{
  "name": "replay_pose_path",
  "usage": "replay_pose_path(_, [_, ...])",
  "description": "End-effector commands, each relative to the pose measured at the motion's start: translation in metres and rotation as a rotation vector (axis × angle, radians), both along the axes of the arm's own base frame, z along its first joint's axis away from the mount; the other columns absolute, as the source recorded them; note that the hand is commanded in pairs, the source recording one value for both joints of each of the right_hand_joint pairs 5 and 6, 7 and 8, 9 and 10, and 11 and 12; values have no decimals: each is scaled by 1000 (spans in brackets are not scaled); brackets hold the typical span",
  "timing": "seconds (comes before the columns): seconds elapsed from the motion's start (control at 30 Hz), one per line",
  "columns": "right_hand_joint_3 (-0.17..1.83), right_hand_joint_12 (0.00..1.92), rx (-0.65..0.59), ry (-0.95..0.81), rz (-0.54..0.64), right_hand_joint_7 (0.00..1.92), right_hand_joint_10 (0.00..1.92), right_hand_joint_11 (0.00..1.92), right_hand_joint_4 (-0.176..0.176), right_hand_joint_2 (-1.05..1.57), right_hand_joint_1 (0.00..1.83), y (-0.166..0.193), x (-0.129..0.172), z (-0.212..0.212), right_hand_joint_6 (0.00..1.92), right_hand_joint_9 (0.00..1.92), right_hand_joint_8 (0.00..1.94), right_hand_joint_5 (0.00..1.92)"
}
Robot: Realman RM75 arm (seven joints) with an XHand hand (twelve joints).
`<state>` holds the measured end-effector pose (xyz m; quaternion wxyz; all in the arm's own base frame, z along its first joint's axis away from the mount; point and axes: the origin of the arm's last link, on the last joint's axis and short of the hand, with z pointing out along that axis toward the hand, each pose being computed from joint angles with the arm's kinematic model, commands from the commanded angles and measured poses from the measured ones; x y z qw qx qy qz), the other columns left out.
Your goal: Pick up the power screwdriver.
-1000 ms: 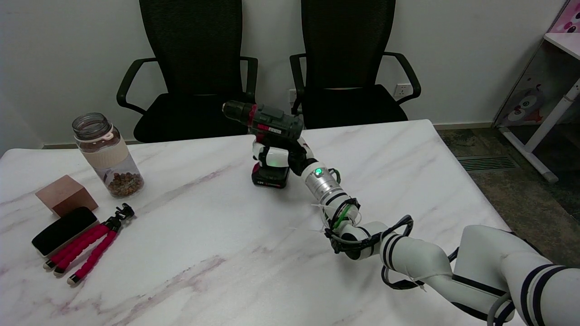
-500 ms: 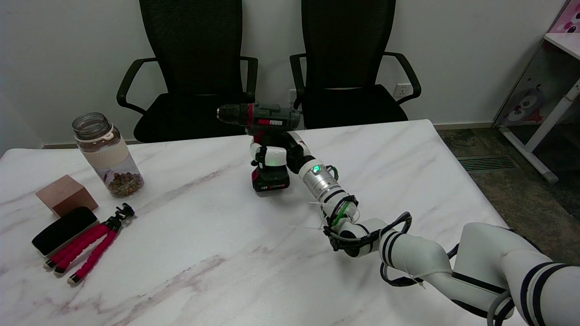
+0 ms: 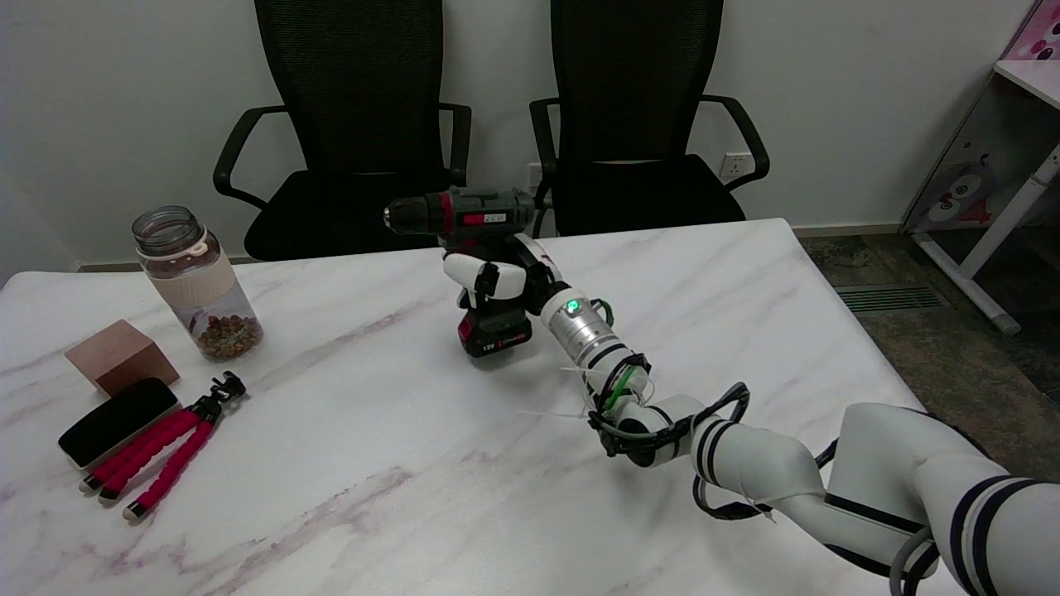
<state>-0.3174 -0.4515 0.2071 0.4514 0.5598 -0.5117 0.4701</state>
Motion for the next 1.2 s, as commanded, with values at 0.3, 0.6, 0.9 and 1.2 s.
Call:
replay_pose_path(0.3, [1087, 1596, 18, -9, -3, 1307, 1920, 1596, -7, 152, 857, -2, 4, -7, 1307, 1920, 1307, 1307])
replay_pose_path(0.6, [977, 1634, 22, -11, -10, 1628, 1920, 1634, 8, 449, 834, -1, 2, -8, 1628, 1920, 1628, 1628])
replay_pose_path(0.9, [973, 1664, 35, -14, 5, 1920, 1920, 1664, 176, 484, 834, -2, 8, -12, 1920, 1920, 1920, 1920])
replay_pose_path(1.2, [1035, 1695, 50, -23, 69, 1920, 1920, 1695, 176, 688, 848, -10, 32, -9, 1920, 1920, 1920, 1920])
